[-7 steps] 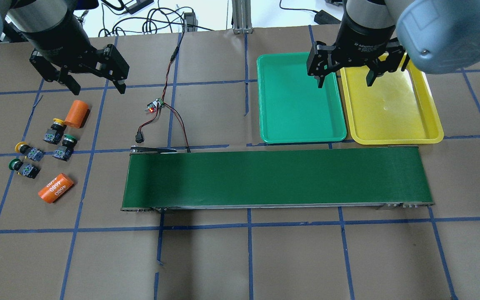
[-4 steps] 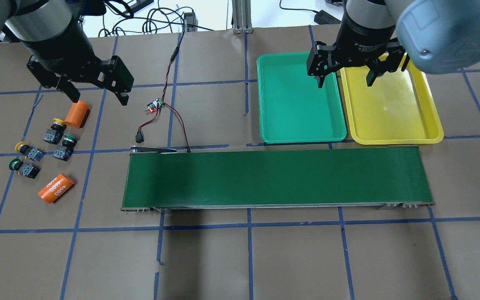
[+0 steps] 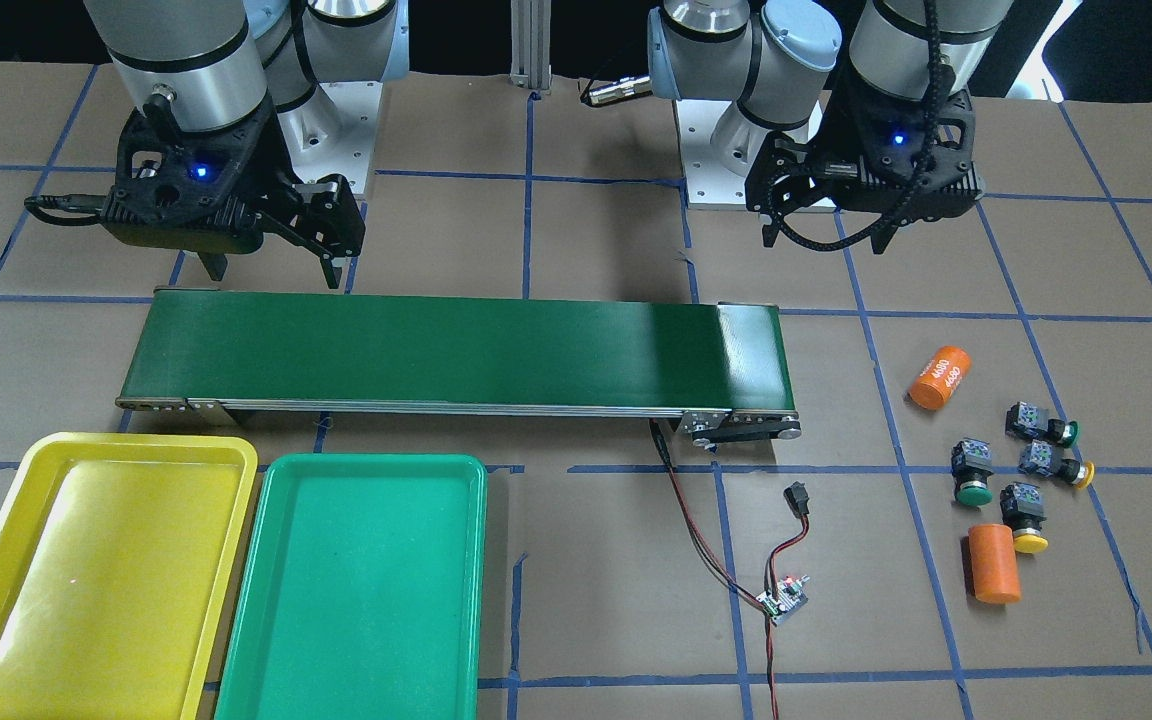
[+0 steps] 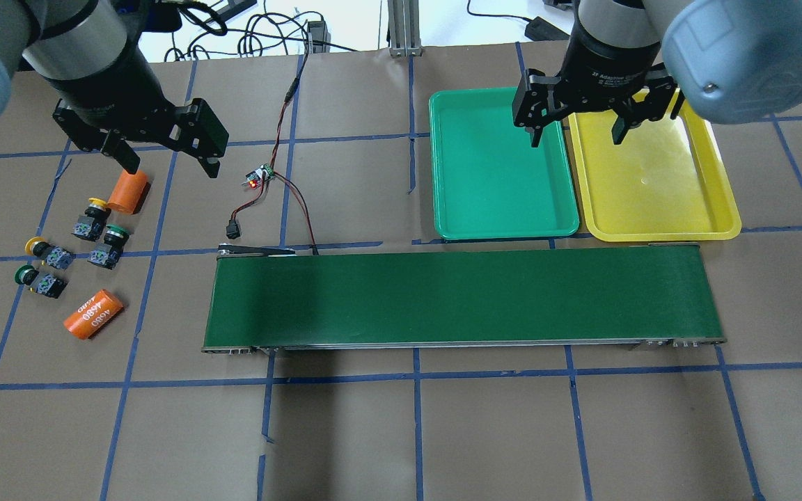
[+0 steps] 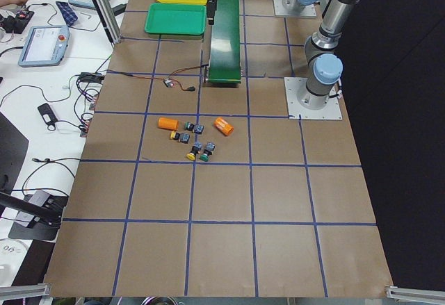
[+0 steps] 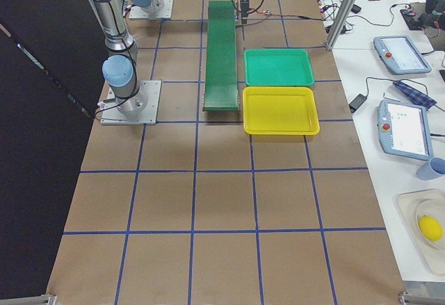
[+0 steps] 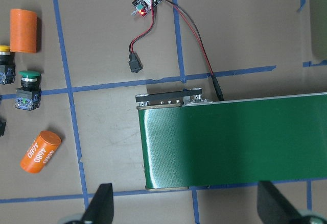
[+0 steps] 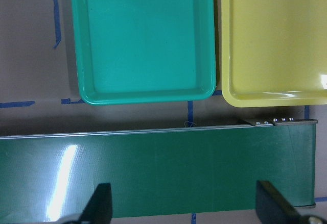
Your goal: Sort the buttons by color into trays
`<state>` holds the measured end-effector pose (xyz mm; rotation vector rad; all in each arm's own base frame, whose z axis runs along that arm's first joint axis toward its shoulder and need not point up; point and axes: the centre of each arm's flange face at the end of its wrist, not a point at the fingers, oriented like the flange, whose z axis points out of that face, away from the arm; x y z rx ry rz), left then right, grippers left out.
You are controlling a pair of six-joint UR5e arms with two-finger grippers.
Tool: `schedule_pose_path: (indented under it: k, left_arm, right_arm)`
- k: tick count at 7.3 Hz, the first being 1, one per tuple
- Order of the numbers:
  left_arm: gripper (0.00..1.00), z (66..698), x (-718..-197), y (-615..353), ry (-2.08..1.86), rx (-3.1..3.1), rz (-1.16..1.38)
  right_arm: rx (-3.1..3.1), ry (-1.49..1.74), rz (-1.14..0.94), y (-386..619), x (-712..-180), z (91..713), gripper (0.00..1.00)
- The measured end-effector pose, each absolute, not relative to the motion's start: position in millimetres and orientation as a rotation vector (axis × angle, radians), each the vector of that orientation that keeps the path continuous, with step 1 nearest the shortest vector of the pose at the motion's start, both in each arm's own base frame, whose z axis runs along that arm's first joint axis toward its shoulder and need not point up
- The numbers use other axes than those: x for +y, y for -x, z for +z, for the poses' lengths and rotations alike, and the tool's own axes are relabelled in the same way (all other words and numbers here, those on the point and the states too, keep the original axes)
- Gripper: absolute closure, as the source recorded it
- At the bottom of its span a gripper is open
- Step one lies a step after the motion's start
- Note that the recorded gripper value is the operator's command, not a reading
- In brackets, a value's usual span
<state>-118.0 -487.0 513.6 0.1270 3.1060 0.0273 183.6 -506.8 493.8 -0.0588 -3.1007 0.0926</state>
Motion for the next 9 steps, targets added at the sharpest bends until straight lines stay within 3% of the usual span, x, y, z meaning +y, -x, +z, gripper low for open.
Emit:
schedule_pose_path:
  k: [5,9]
  left_arm:
    - [0.00,495,-490,10,-0.306,3.137,0.221]
    - [0.00,436,-534,-56,-0.516,3.070,0.060]
  right_arm:
    - [-3.101,0.059,0.094,-184,-507,494,0.00]
    - [-3.100,0.061,0.093,-183,-507,494,0.00]
